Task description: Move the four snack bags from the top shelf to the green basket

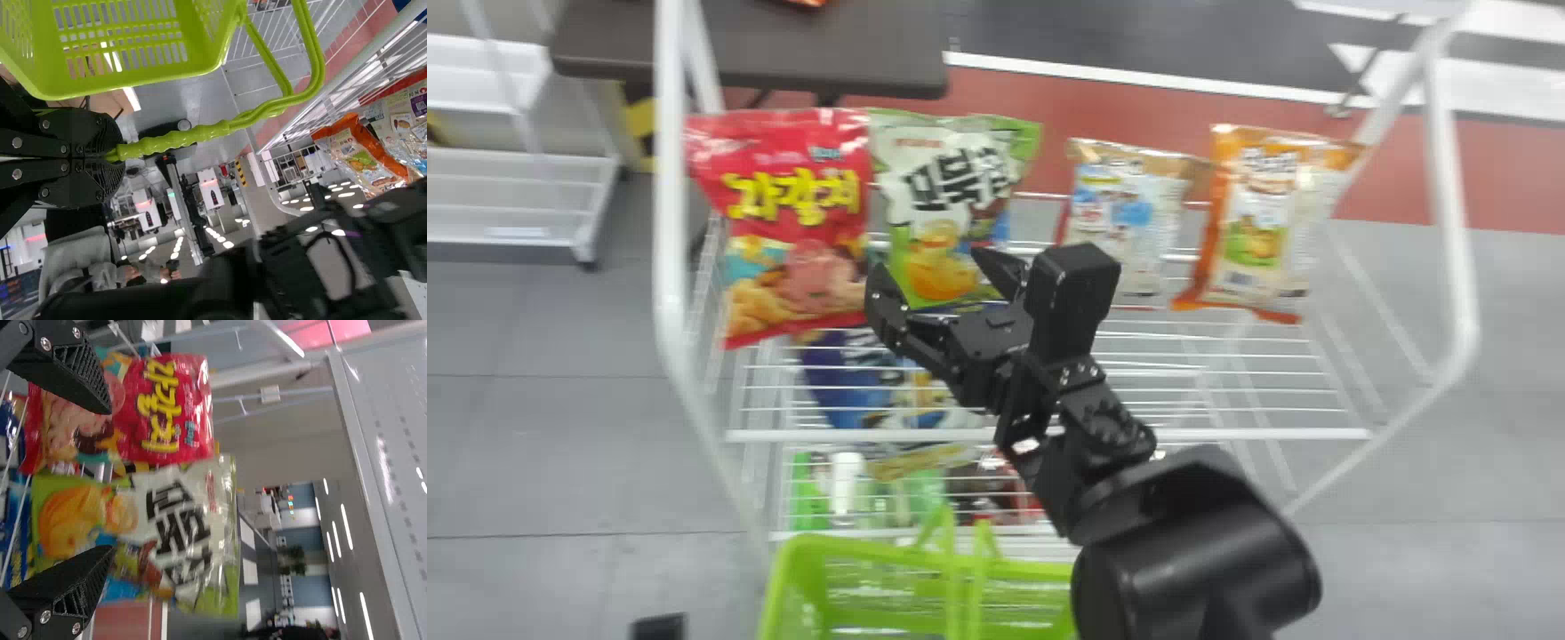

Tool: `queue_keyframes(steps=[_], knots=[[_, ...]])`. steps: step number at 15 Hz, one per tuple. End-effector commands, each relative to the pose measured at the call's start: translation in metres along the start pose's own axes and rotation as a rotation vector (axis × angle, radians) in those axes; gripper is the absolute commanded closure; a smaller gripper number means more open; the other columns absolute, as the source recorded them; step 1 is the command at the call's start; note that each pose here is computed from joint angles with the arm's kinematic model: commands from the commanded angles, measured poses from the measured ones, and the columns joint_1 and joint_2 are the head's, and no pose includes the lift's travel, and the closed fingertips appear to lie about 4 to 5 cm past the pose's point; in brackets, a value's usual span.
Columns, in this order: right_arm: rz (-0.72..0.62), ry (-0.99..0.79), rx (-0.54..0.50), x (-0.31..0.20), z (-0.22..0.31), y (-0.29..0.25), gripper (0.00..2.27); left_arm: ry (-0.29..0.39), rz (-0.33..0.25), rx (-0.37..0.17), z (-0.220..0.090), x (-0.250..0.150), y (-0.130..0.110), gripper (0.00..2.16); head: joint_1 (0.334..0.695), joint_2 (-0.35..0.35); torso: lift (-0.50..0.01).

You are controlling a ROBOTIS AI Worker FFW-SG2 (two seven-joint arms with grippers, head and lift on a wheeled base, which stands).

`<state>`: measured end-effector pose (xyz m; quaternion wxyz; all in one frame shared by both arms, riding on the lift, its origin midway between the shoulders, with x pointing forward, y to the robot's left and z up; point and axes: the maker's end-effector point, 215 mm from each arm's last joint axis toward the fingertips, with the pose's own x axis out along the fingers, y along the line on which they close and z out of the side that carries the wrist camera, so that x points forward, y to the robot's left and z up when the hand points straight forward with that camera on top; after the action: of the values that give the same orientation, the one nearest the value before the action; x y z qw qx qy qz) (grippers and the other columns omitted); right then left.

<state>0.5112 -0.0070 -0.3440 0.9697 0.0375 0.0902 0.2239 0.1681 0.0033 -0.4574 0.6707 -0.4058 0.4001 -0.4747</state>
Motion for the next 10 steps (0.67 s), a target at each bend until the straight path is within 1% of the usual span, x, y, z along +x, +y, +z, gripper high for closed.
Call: queue_keyframes(steps=[1, 2, 4, 8, 9, 10], knots=[[0.055, 0.055, -0.057, 0.036, -0.009, 0.01, 0.09, -0.002, -0.002, 0.004, 0.002, -0.001, 0.001, 1.58, 0.695, -0.036, 0.0], [0.118, 0.083, -0.053, 0.047, -0.019, 0.015, 0.09, 0.0, -0.003, 0.006, 0.003, -0.002, 0.002, 1.58, 0.695, 0.012, 0.0], [0.203, 0.114, -0.051, 0.06, -0.027, 0.019, 0.09, 0.0, -0.004, 0.005, 0.004, -0.002, 0.002, 1.58, 0.695, 0.051, 0.0], [0.282, 0.15, -0.043, 0.075, -0.035, 0.02, 0.1, 0.007, -0.014, 0.008, 0.01, -0.003, 0.007, 1.58, 0.695, 0.084, 0.0], [0.304, 0.16, -0.041, 0.078, -0.036, 0.021, 0.13, 0.007, -0.014, 0.006, 0.011, -0.003, 0.008, 1.58, 0.695, 0.085, 0.0], [0.325, 0.175, -0.025, 0.083, -0.035, 0.021, 0.23, 0.005, -0.016, 0.005, 0.013, -0.003, 0.009, 1.58, 0.695, 0.087, 0.0]])
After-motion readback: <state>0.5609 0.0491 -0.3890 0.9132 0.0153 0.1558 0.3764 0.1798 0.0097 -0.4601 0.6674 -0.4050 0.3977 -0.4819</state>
